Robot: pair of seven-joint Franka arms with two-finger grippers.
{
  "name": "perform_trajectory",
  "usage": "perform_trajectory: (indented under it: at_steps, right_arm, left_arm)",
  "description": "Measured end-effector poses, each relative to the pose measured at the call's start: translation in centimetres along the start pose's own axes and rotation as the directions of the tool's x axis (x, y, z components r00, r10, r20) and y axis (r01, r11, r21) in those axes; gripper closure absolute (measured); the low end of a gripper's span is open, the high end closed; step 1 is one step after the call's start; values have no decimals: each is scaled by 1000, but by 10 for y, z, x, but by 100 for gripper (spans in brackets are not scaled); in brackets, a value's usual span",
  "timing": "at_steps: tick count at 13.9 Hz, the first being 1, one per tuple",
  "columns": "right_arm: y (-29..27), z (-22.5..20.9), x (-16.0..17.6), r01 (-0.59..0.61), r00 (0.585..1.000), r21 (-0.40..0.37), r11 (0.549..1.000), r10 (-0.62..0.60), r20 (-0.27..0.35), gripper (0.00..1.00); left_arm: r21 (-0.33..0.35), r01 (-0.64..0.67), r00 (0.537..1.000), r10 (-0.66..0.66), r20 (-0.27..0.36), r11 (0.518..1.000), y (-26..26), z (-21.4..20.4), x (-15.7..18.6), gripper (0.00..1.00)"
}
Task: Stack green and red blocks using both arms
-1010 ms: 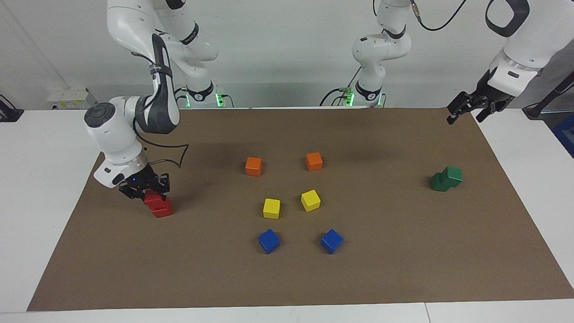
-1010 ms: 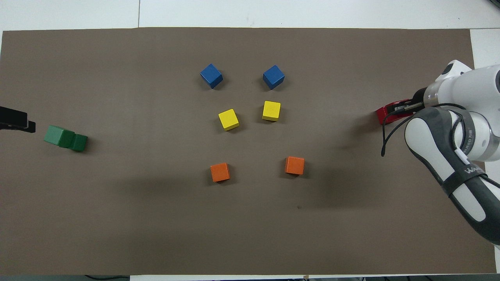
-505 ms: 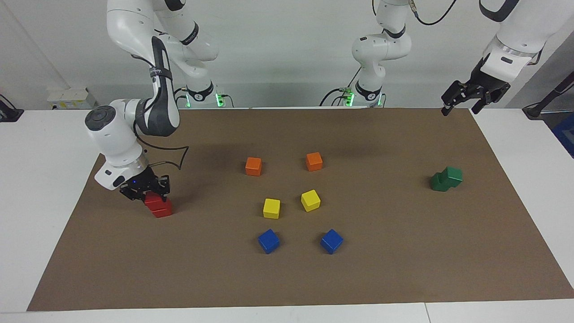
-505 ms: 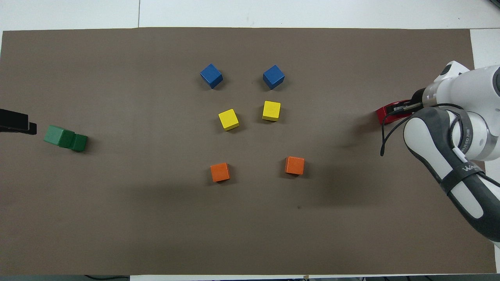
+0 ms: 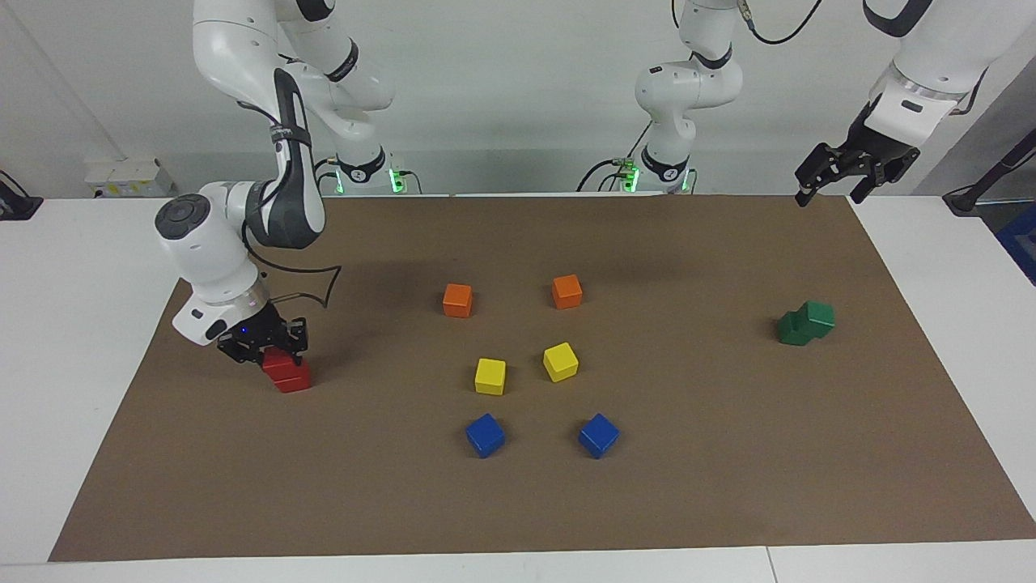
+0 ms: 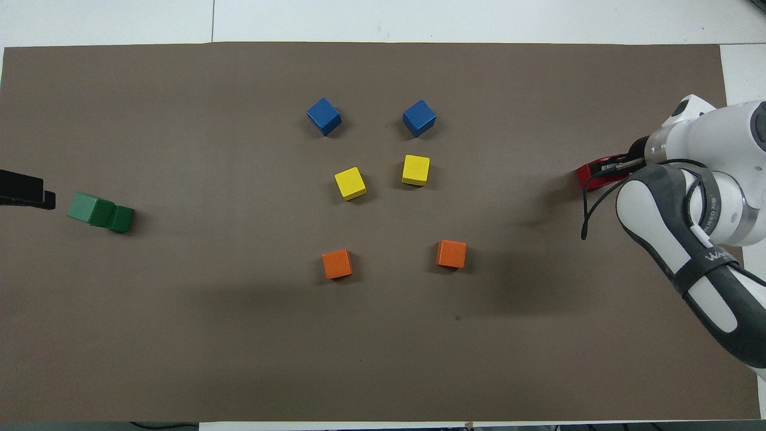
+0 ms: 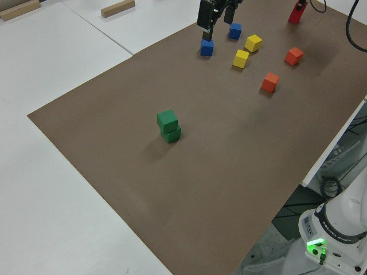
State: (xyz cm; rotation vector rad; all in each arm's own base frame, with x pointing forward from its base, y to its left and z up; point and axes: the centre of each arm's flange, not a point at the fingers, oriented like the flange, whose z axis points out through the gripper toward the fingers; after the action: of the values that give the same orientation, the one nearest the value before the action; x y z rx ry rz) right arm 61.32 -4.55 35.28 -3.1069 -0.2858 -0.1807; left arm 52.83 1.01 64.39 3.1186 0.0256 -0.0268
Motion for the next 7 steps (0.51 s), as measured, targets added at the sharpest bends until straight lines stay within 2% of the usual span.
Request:
perform_trajectory:
  at_steps: [7]
  right_arm:
    - [0, 0, 0, 1, 1000, 0, 1000, -1, 0, 45]
  left_arm:
    - [9, -3, 1000, 3, 16, 1000, 1, 1, -2, 0]
